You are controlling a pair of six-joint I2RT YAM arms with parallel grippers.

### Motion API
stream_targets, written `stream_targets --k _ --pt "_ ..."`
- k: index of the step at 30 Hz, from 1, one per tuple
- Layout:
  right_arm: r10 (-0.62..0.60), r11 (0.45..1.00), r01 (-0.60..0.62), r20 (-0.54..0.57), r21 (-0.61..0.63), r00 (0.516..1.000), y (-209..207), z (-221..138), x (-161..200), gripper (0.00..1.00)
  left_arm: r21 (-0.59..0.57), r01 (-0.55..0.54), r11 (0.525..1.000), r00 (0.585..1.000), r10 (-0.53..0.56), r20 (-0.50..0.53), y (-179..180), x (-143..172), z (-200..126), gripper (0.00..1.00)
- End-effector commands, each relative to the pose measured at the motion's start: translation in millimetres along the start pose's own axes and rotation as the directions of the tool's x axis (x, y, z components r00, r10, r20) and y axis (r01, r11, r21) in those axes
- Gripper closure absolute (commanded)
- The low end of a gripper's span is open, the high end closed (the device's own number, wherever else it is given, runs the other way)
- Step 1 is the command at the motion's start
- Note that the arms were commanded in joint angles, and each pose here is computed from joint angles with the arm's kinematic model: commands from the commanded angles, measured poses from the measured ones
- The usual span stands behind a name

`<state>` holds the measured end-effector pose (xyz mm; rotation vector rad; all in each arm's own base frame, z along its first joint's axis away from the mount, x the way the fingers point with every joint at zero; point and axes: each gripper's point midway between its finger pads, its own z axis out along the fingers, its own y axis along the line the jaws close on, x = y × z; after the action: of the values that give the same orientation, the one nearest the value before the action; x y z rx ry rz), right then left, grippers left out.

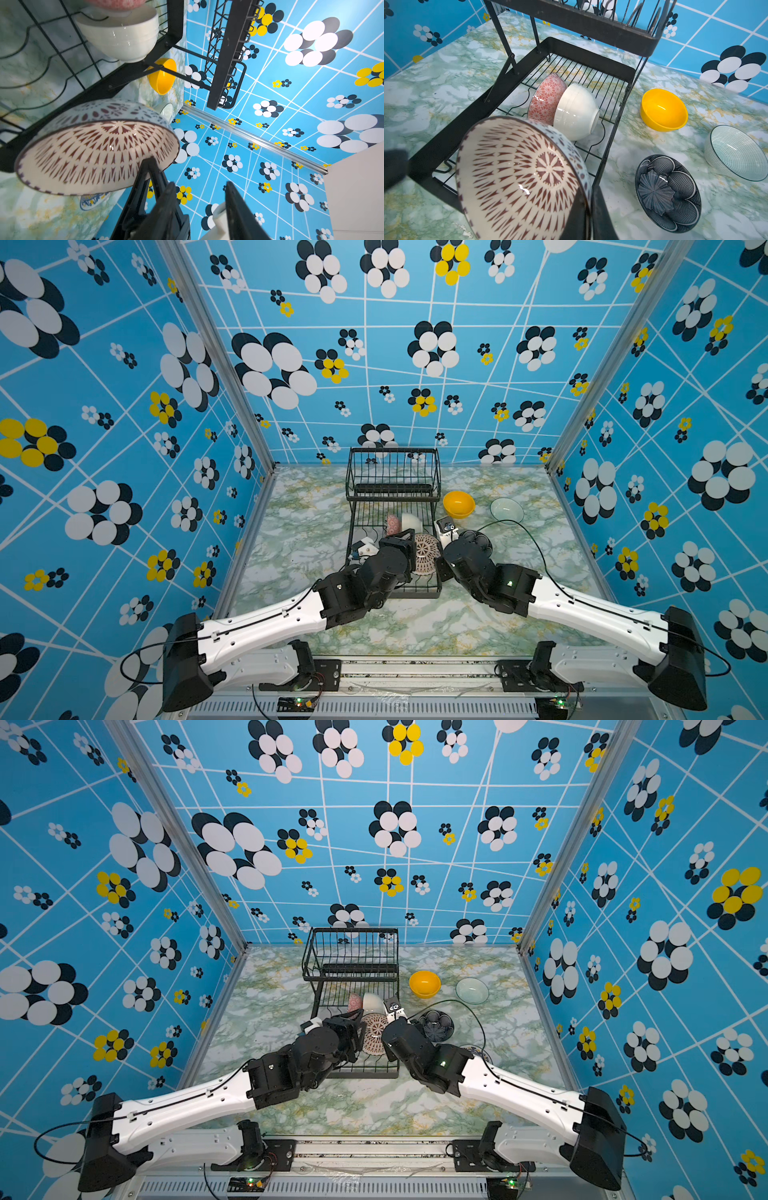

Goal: Load bowls into a dish rack
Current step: Place the bowl in the dish rack.

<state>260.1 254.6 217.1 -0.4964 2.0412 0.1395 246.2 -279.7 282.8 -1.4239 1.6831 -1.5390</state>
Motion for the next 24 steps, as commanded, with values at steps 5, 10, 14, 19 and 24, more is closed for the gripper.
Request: stream_targets --k 5,10,14,19,24 --pt "-0.025 0.998 0.018 0.117 0.064 0.993 3 -7 -36 1.00 0.016 0.104 0.994 0.992 -0.105 0.071 -7 -19 2 0.61" --pt "-0.069 0.989 0.051 0.134 0.138 0.989 -2 -8 -41 1.00 0.003 0.115 0.993 0.989 -0.114 0.089 -5 -29 2 0.61" --pt "-0.077 0.986 0.052 0.158 0.159 0.984 -4 -8 -45 1.00 -0.007 0.143 0.990 0.984 -0.142 0.103 2 -40 6 0.58" --pt "-0.103 0.983 0.071 0.187 0.170 0.977 0 -9 -51 1.00 -0.019 0.169 0.985 0.982 -0.167 0.094 5 -39 14 0.58" --pt "-0.124 0.979 0.087 0.197 0.187 0.973 2 -7 -55 1.00 -0.027 0.184 0.982 0.982 -0.183 0.051 5 -26 26 0.58"
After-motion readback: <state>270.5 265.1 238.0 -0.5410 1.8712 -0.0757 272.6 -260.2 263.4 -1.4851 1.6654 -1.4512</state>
